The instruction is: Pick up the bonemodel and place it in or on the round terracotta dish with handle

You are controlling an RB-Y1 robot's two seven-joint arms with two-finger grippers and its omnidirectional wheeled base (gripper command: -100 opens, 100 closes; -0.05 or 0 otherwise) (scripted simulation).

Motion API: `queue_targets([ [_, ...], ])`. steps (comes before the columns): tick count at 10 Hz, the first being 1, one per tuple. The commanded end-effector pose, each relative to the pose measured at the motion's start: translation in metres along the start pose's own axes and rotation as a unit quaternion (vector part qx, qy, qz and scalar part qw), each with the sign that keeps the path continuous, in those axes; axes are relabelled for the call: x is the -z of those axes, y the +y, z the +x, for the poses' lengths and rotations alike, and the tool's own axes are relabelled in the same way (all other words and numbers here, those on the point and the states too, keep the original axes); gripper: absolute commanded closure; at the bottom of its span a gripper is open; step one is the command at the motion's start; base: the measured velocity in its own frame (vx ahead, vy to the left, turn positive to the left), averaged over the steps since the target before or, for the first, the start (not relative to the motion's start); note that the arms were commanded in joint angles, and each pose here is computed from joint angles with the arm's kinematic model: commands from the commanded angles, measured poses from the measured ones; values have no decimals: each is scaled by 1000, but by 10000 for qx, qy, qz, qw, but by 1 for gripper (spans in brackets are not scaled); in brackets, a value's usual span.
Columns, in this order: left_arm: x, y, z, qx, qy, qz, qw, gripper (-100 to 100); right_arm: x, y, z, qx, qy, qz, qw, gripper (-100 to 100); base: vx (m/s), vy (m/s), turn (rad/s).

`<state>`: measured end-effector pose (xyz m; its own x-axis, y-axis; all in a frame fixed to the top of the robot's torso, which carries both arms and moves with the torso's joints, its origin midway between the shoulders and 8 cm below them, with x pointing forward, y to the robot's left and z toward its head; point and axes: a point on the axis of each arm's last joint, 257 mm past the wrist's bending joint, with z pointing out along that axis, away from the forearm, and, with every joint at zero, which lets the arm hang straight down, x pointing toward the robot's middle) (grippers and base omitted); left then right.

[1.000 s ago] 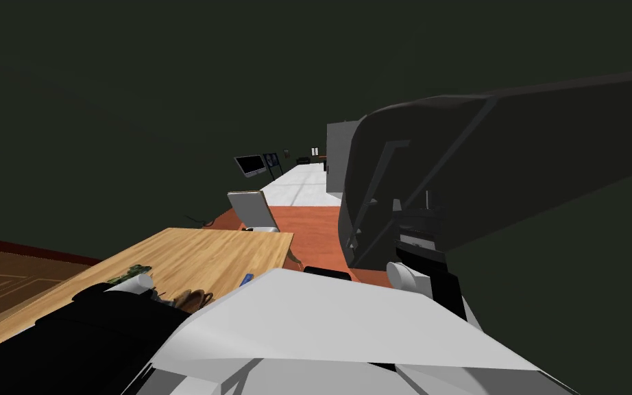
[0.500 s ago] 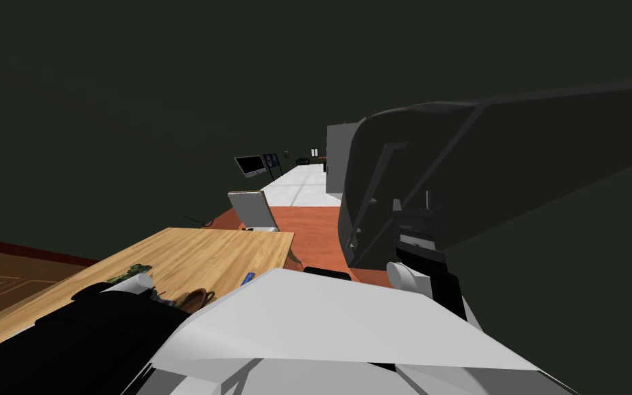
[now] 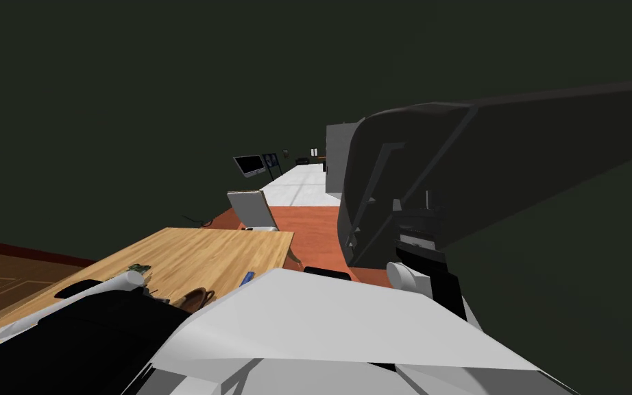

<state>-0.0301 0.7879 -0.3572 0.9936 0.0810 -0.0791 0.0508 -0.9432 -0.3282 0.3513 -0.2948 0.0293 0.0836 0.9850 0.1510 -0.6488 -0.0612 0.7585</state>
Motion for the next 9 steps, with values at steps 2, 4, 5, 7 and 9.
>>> queue_targets([
  [2, 18, -11, 1, 10, -1, -27, 10000, -100, 0, 0, 0, 0, 0, 0, 10000, 0, -22, -22, -11],
  [4, 14, -8, 0, 13, -3, -25, 10000, 0, 0, 0, 0, 0, 0, 0, 10000, 0, -5, -5, -1],
  [5, 14, -8, 0, 13, -3, -24, 10000, 0, 0, 0, 0, 0, 0, 0, 10000, 0, 0, 0, 0],
  [7, 14, -8, 0, 13, -3, -25, 10000, 0, 0, 0, 0, 0, 0, 0, 10000, 0, 0, 0, 0],
  [9, 14, -8, 0, 13, -3, -25, 10000, 0, 0, 0, 0, 0, 0, 0, 10000, 0, 0, 0, 0],
])
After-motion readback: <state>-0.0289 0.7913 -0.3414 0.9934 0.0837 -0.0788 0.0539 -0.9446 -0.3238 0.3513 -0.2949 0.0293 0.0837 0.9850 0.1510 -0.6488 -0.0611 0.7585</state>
